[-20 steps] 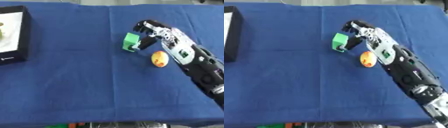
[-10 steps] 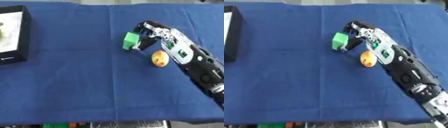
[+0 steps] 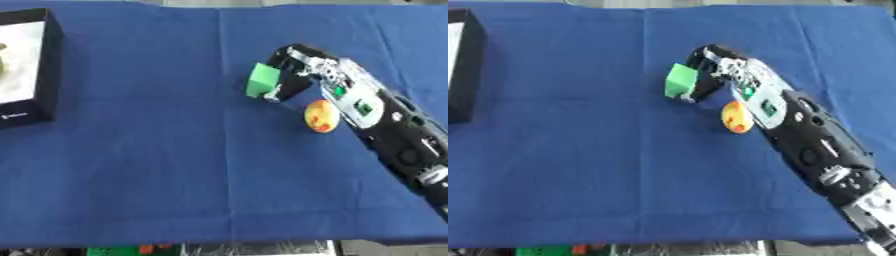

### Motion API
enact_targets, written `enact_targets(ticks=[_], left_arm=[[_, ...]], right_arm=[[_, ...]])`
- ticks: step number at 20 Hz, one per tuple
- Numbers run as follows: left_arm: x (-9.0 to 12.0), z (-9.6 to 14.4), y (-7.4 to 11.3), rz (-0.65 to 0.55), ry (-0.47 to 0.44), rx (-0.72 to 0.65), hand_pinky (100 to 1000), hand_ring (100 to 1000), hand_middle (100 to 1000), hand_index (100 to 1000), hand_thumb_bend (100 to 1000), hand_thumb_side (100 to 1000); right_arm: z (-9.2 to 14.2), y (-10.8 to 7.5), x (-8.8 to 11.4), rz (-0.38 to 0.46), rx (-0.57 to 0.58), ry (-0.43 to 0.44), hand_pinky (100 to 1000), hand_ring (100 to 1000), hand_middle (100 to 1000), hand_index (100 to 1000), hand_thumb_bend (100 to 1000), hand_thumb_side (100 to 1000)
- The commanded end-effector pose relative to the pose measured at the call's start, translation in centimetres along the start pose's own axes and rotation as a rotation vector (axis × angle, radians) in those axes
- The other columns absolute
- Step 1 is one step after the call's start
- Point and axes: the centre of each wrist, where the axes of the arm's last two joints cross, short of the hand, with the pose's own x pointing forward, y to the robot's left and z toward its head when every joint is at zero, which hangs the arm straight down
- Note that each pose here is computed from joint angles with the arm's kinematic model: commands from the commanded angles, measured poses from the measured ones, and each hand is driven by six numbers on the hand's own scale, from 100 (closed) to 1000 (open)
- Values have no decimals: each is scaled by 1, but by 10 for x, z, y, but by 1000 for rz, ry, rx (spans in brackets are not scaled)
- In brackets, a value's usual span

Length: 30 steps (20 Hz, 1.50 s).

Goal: Pick up the objects with one hand, pass them to the other hand, and then place them into the box on the other side of the table.

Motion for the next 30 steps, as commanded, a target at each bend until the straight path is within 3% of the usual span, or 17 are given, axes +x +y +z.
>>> enact_targets(ticks=[1, 4, 8, 14, 30], left_arm=[[7, -1, 6, -15, -29, 10, 776, 755, 760, 701, 199, 656], [7, -1, 6, -15, -27, 10, 777, 756, 760, 701, 193, 659], [6, -1, 6, -15, -24, 8, 778, 756, 761, 701, 188, 663], [6, -1, 6, -14, -25, 10, 779, 756, 761, 701, 187, 662], [15, -2, 13, -22, -63, 10, 779, 756, 759, 701, 183, 646]], right_arm=[[3, -12, -3, 3, -30, 3, 795, 815, 707, 763, 562, 230], [4, -13, -3, -2, -36, 4, 791, 808, 667, 736, 539, 218], [5, -13, -2, -7, -45, 4, 786, 793, 612, 690, 441, 200], [8, -14, 1, -17, -48, -13, 781, 765, 555, 642, 417, 101], [29, -22, 13, -157, -144, -77, 737, 704, 489, 558, 309, 100]])
